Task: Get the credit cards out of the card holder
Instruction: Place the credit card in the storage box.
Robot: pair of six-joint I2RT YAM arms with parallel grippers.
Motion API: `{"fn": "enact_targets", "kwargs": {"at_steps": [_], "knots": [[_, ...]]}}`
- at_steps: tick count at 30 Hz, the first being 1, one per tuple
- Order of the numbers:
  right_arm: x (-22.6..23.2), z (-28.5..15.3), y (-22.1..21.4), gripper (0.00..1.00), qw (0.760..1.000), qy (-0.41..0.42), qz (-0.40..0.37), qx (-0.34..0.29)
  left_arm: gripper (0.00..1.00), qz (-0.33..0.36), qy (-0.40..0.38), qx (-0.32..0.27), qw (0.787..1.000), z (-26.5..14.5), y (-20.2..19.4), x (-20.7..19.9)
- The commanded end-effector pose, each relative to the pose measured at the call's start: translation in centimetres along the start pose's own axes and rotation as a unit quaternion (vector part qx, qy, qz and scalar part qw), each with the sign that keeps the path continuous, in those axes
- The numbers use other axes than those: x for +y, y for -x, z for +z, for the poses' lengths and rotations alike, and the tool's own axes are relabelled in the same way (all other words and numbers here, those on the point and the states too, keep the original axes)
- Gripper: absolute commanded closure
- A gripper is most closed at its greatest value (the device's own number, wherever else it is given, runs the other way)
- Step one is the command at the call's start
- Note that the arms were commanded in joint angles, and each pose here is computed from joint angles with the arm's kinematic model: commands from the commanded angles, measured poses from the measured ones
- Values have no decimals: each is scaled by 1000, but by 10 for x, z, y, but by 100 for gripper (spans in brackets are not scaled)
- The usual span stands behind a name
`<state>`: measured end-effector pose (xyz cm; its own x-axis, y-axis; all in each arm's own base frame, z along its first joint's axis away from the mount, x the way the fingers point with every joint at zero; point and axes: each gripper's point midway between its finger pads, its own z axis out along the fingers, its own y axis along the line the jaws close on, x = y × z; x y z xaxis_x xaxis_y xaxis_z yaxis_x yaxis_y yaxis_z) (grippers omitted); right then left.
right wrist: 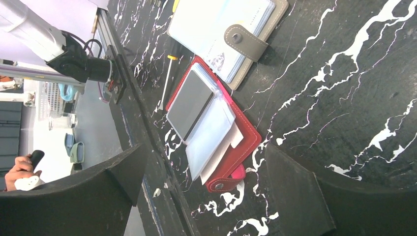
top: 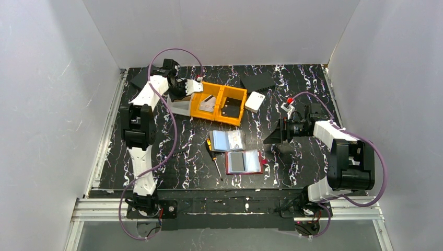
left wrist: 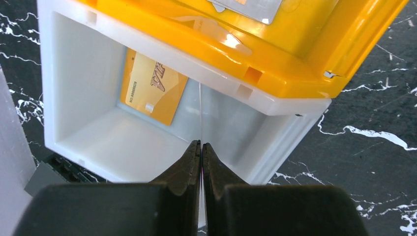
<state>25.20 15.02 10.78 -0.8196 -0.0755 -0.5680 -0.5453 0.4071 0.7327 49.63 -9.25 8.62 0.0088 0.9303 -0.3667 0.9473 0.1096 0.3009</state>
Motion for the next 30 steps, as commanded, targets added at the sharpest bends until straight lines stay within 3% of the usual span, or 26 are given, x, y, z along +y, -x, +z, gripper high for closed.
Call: {"fn": "enact_targets", "kwargs": {"at_steps": [1,23,30], "knots": [[1,1,2,2,1000,13,-3,-7,100,4,4,-17,1000,3,7,7],[-4,4,-2,2,1000,16,11,-4,92,-24,-2,-27,999,29,-5,12],[-4,4,-2,2,1000,18,14,-3,85,-35,13,-22,999,30,-8,19]]}}
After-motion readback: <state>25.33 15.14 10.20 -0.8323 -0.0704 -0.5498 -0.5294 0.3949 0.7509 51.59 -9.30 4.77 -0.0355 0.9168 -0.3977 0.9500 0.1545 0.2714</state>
